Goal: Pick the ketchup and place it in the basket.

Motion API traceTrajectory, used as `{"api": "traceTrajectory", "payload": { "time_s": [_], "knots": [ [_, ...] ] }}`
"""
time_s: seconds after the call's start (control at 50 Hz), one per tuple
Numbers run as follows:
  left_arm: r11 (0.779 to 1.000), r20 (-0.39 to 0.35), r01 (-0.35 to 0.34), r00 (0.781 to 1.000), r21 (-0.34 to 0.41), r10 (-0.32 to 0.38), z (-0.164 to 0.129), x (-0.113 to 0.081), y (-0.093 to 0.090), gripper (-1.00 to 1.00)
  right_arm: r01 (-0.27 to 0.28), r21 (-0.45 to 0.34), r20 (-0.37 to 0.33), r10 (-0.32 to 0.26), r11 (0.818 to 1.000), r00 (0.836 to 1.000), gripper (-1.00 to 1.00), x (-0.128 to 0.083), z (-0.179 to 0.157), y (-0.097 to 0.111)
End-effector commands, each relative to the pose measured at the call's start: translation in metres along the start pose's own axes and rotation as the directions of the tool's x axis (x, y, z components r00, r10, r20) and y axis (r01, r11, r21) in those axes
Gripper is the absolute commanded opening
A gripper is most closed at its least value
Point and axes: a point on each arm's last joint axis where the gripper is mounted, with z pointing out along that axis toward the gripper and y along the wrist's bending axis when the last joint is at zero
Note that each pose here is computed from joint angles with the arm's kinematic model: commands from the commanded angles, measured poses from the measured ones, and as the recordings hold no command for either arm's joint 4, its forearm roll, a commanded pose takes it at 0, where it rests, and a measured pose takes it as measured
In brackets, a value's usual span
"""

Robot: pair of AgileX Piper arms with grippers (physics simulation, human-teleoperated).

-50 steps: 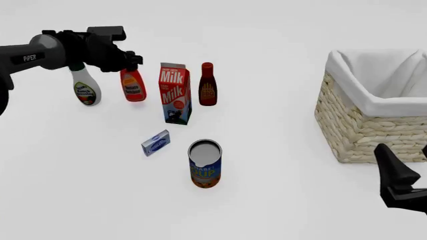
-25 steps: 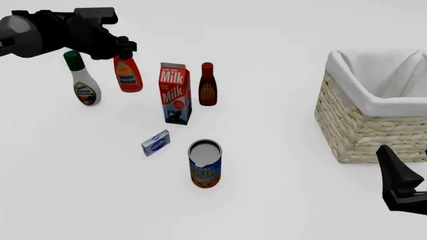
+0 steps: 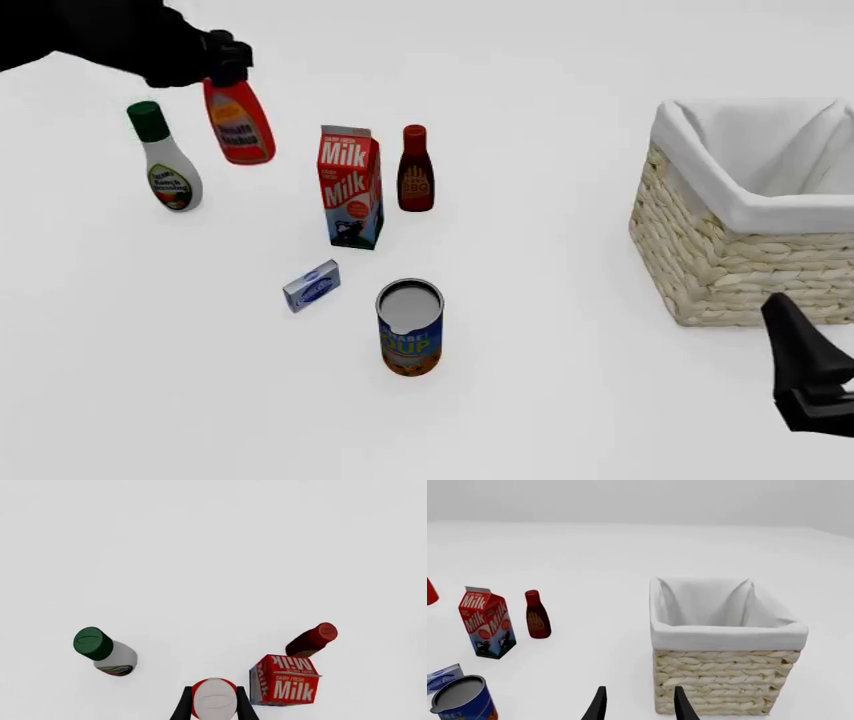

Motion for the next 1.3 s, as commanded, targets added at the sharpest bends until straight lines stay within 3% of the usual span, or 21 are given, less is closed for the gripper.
{"api": "traceTrajectory", "payload": {
  "time_s": [0.02, 0.22, 0.32, 0.34, 0.42, 0.5, 0.54, 0.58, 0.7, 0.92, 0.94, 1.0, 1.1, 1.2, 1.3],
  "knots": [
    [1.000, 0.034, -0.017, 0.999, 0.023, 0.016, -0.051, -0.003, -0.009, -1.00, -0.009, -0.007, 0.019, 0.009, 1.000, 1.000, 1.00, -0.002, -0.005, 0.000],
    [0.998, 0.043, -0.038, 0.998, 0.054, 0.036, -0.090, 0.003, -0.020, -1.00, 0.038, -0.069, 0.071, -0.033, 0.997, 0.997, 1.00, -0.018, -0.014, 0.004],
    [0.996, 0.050, -0.048, 0.998, 0.072, 0.044, -0.109, 0.006, -0.025, -1.00, -0.013, -0.140, 0.088, 0.026, 0.990, 0.996, 1.00, -0.032, -0.018, 0.007],
    [0.996, 0.052, -0.047, 0.998, 0.074, 0.044, -0.112, 0.007, -0.025, -1.00, 0.007, -0.139, 0.083, 0.004, 0.990, 0.997, 1.00, -0.032, -0.018, 0.007],
    [0.996, 0.048, -0.042, 0.998, 0.080, 0.038, -0.119, 0.013, -0.026, -1.00, 0.006, -0.154, 0.090, 0.008, 0.988, 0.996, 1.00, -0.039, -0.019, 0.007],
    [0.995, 0.049, -0.047, 0.998, 0.088, 0.043, -0.126, 0.017, -0.028, -1.00, -0.020, -0.215, 0.106, 0.043, 0.976, 0.993, 1.00, -0.052, -0.023, 0.009],
    [0.994, 0.047, -0.053, 0.998, 0.093, 0.049, -0.130, 0.020, -0.029, -1.00, 0.002, -0.239, 0.119, 0.027, 0.971, 0.993, 1.00, -0.061, -0.026, 0.009],
    [0.993, 0.046, -0.069, 0.997, 0.096, 0.064, -0.135, 0.021, -0.030, -1.00, -0.021, -0.262, 0.123, 0.054, 0.965, 0.991, 1.00, -0.070, -0.029, 0.009],
    [0.990, 0.051, -0.083, 0.996, 0.112, 0.078, -0.149, 0.021, -0.034, -1.00, -0.016, -0.315, 0.133, 0.060, 0.949, 0.989, 1.00, -0.082, -0.030, 0.010],
    [0.975, 0.056, -0.140, 0.990, 0.171, 0.132, -0.175, 0.021, -0.049, -1.00, -0.018, -0.434, 0.121, 0.078, 0.901, 0.990, 1.00, -0.092, -0.026, 0.017],
    [0.970, 0.054, -0.155, 0.988, 0.188, 0.148, -0.179, 0.021, -0.054, -1.00, -0.019, -0.464, 0.115, 0.081, 0.885, 0.990, 1.00, -0.098, -0.023, 0.019],
    [0.959, 0.059, -0.179, 0.984, 0.219, 0.170, -0.186, 0.021, -0.061, -1.00, 0.003, -0.505, 0.116, 0.064, 0.863, 0.991, 1.00, -0.103, -0.018, 0.025],
    [0.948, 0.049, -0.194, 0.981, 0.251, 0.188, -0.190, 0.027, -0.069, -1.00, -0.013, -0.528, 0.109, 0.083, 0.849, 0.991, 1.00, -0.116, -0.015, 0.028],
    [0.942, 0.041, -0.205, 0.979, 0.266, 0.201, -0.190, 0.030, -0.074, -1.00, 0.021, -0.567, 0.108, 0.049, 0.823, 0.993, 1.00, -0.122, -0.009, 0.035],
    [0.931, 0.035, -0.221, 0.975, 0.290, 0.221, -0.191, 0.033, -0.080, -1.00, 0.041, -0.616, 0.087, 0.016, 0.787, 0.996, 1.00, -0.124, 0.001, 0.047]
  ]
}}
